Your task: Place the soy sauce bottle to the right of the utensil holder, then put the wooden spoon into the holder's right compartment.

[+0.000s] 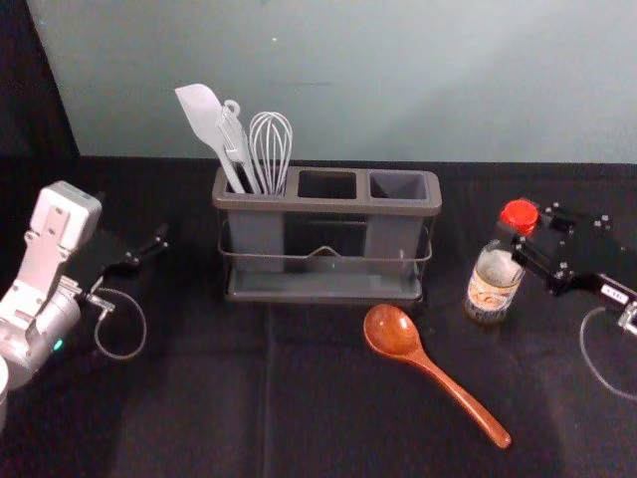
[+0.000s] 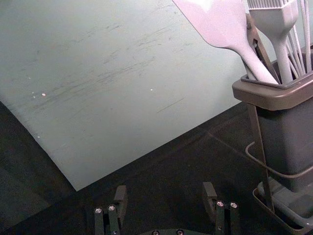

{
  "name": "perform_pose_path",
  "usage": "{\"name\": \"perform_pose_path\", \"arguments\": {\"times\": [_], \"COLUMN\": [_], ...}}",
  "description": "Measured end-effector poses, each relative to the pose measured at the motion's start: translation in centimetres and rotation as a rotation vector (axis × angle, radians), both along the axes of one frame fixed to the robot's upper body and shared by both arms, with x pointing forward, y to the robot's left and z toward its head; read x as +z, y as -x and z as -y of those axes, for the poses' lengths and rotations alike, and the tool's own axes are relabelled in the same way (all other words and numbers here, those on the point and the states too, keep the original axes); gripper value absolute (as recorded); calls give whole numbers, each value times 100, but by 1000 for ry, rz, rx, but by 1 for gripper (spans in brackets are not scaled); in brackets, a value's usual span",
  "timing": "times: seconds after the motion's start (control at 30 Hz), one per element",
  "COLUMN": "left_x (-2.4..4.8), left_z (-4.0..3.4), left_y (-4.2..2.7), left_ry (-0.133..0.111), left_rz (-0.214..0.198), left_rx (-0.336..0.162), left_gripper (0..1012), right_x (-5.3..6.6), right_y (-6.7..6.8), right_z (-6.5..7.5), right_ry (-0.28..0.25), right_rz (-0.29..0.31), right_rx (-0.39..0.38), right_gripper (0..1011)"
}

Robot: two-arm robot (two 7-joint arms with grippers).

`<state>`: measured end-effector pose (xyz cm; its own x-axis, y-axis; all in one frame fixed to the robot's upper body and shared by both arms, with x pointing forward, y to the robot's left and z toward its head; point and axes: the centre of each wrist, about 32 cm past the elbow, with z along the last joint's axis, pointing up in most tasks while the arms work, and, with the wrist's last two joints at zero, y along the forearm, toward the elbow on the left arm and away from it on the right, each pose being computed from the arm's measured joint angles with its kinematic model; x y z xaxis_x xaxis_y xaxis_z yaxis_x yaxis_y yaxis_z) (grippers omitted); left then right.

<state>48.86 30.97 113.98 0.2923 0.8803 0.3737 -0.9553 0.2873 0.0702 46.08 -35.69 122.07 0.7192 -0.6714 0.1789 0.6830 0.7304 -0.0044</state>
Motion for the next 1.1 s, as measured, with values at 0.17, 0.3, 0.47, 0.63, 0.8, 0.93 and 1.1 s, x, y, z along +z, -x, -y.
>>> {"name": "perform_pose_path", "arguments": {"times": [0.17,0.3,0.47,0.63,0.8,0.93,1.1], "left_x": [0,0,0,0,0,0,0], "left_z": [0,0,0,0,0,0,0], "left_y": [0,0,0,0,0,0,0], "left_ry": [0,0,0,0,0,0,0], "left_rz": [0,0,0,0,0,0,0], "left_rx": [0,0,0,0,0,0,0], "left_gripper": [1005,1005,1005,1005,1005,1005,1005], "right_x": [-60,-96,-134,-177,-235,-259,-287], "right_y": [-120,-216,-336,-424,-540,-619,-690], "right_z": [41,64,82,70,43,15,-47], "right_ry": [-3,-5,-1,-3,-13,-21,-22], "right_rz": [6,15,20,17,3,-3,3], "right_rx": [-28,-43,-48,-43,-32,-26,-15], "right_gripper": [381,381,381,381,381,381,381]}}
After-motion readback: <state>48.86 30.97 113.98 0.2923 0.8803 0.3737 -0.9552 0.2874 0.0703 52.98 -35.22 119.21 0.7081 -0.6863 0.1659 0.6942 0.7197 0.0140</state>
